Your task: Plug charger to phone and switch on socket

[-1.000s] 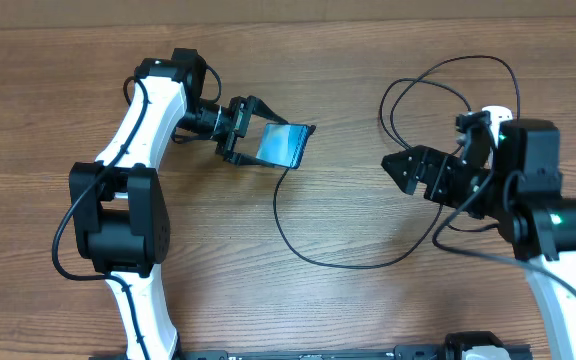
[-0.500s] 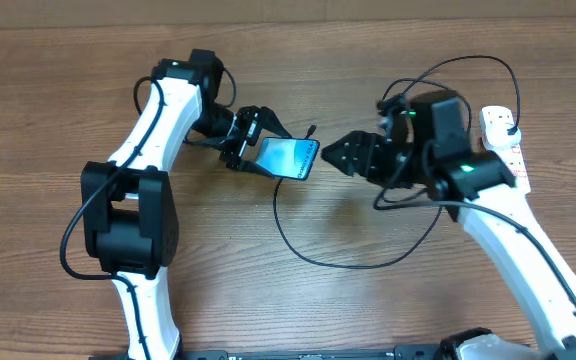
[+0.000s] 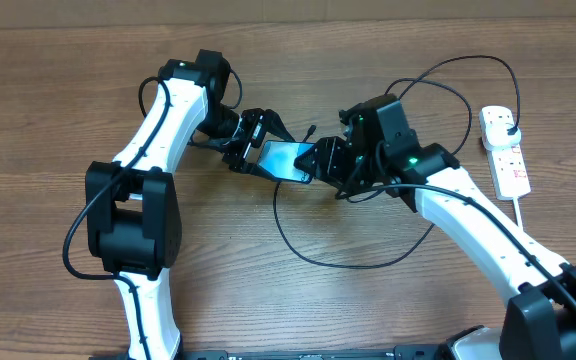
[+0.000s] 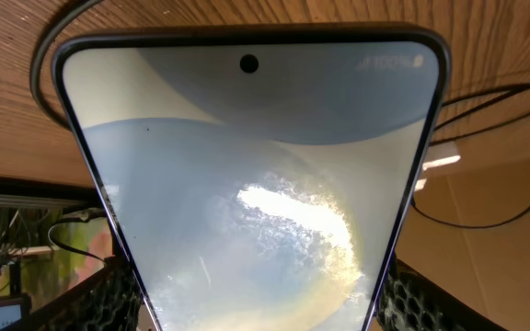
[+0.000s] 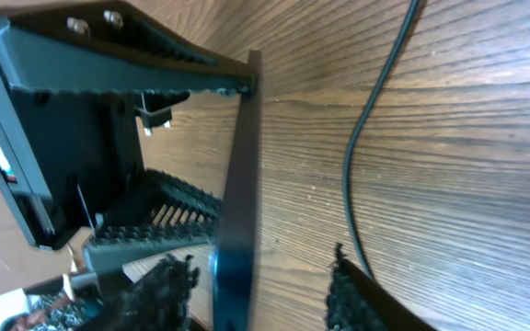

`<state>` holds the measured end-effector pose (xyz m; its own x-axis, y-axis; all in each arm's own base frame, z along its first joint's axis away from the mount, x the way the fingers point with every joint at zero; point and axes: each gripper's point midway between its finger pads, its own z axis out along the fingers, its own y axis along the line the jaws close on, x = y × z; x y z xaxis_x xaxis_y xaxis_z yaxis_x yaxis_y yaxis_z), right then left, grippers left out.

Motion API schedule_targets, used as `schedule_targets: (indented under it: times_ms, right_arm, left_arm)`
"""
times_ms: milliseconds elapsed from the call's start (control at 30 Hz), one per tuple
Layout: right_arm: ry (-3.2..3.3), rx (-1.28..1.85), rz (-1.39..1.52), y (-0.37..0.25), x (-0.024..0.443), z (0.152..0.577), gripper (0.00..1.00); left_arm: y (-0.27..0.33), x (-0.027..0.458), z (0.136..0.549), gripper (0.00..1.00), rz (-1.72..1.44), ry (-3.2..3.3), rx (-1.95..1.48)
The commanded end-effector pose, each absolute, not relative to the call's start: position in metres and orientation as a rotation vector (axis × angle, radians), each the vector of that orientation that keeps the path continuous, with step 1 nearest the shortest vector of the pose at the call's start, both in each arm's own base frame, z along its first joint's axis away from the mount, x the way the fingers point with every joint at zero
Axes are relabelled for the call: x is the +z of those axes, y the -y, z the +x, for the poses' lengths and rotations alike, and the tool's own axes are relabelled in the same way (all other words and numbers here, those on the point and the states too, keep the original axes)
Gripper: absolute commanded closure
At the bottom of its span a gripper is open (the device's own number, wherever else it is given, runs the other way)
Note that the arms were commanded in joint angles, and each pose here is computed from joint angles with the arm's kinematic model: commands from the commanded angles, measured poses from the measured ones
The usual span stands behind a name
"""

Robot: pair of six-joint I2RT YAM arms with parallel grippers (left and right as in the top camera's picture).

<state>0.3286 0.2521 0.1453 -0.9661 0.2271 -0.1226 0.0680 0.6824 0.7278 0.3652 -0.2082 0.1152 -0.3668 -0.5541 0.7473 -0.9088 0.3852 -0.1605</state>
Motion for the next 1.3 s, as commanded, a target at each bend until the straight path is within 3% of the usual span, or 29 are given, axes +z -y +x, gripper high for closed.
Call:
schedule_targets:
  times_ms: [0,267,600,767,967,1067,1233,1267]
  right_arm:
    - [-2.672,1.163,0.31,-0.261,0.15,0.335,0.56]
    - [-2.691,1.157,0.375,-0.268,0.135,0.339,0.76]
    - [-2.684,1.163,0.371,-0.271,0.132,0.342,0.84]
    - [-2.685,1.164,0.371,-0.271,0.132,0.342,0.96]
    - [-2.686,1.169,0.369,-0.272,0.132,0.342,0.96]
    - [-2.687,1.173,0.368,-0.272,0.133,0.342,0.96]
    - [-2.682,1.18,0.416,-0.267,0.133,0.345,0.96]
    - [-2.677,1.178,0.424,-0.265,0.133,0.347,0.96]
  left_arm:
    - [0.218,0.126,0.368,0.45,1.236,2.057,0.799]
    - [0.219,0.126,0.367,0.45,1.23,2.058,0.796]
    - [0.22,0.126,0.367,0.45,1.23,2.058,0.797]
    - [0.22,0.127,0.367,0.45,1.229,2.056,0.799]
    - [0.22,0.126,0.367,0.44,1.223,2.062,0.802]
    - [0.22,0.126,0.367,0.39,1.223,2.063,0.802]
    - [0.219,0.126,0.368,0.0,1.215,2.073,0.805]
    - [0.219,0.125,0.368,0.0,1.208,2.084,0.808]
